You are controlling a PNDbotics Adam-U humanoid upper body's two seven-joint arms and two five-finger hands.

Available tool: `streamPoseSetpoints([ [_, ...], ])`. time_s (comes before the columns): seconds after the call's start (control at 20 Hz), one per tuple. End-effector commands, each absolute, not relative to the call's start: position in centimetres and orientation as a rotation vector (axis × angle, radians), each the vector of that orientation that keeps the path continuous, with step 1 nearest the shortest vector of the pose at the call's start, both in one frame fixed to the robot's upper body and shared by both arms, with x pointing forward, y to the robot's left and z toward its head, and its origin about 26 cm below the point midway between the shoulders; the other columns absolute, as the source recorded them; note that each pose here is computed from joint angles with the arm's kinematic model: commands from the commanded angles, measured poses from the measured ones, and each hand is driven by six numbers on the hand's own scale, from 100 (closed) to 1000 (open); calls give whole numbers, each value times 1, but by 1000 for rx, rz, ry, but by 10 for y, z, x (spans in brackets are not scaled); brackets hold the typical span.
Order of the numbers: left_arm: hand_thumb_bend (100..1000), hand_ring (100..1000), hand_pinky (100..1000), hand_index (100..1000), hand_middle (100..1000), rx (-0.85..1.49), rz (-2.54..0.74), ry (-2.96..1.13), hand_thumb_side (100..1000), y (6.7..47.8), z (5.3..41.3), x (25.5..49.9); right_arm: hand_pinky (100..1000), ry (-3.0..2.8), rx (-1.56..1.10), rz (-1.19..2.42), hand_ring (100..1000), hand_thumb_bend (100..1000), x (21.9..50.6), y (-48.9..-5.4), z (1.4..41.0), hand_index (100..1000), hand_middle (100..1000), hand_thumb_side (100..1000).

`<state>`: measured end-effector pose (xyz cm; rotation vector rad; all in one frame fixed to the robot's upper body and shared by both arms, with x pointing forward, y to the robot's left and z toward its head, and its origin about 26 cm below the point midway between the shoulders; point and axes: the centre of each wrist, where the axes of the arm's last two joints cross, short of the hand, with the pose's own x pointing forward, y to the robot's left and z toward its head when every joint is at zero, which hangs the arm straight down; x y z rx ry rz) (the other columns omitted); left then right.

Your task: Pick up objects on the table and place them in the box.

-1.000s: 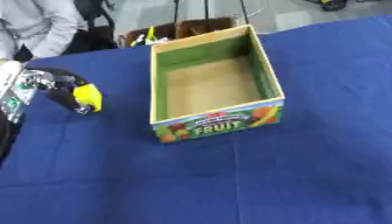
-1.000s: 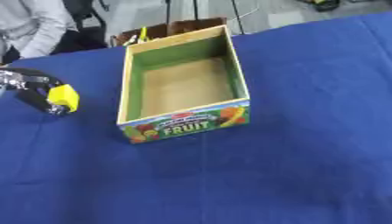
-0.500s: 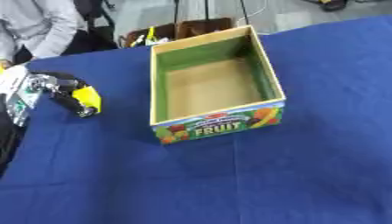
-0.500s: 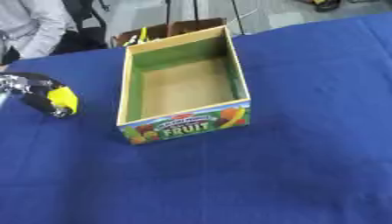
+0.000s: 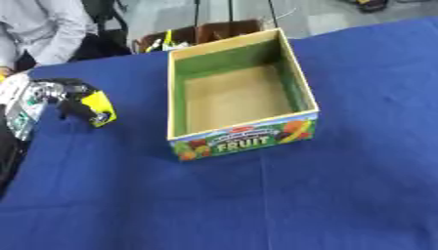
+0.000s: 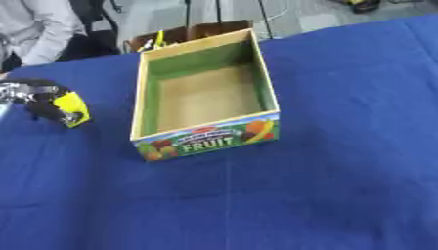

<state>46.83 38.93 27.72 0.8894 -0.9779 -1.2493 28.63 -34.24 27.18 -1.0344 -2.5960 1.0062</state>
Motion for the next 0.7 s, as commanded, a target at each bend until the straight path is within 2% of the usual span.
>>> streamPoseSetpoints([
  [0.05, 100, 605, 331, 768, 669, 969, -1200, -1031, 633, 398, 296, 463, 810, -2613, -1060, 1025, 908, 100, 283, -343, 280, 880, 871, 1000],
  [0.3, 100, 542, 221, 668, 613, 1088, -1167, -1097, 624, 395, 307, 461, 810, -2609, -1054, 1018, 907, 100, 282, -343, 279, 880, 870, 1000],
  [0.7, 100, 515, 180, 631, 594, 1208, -1148, -1194, 637, 384, 320, 459, 810, -2606, -1036, 999, 907, 100, 282, -344, 278, 880, 869, 1000],
])
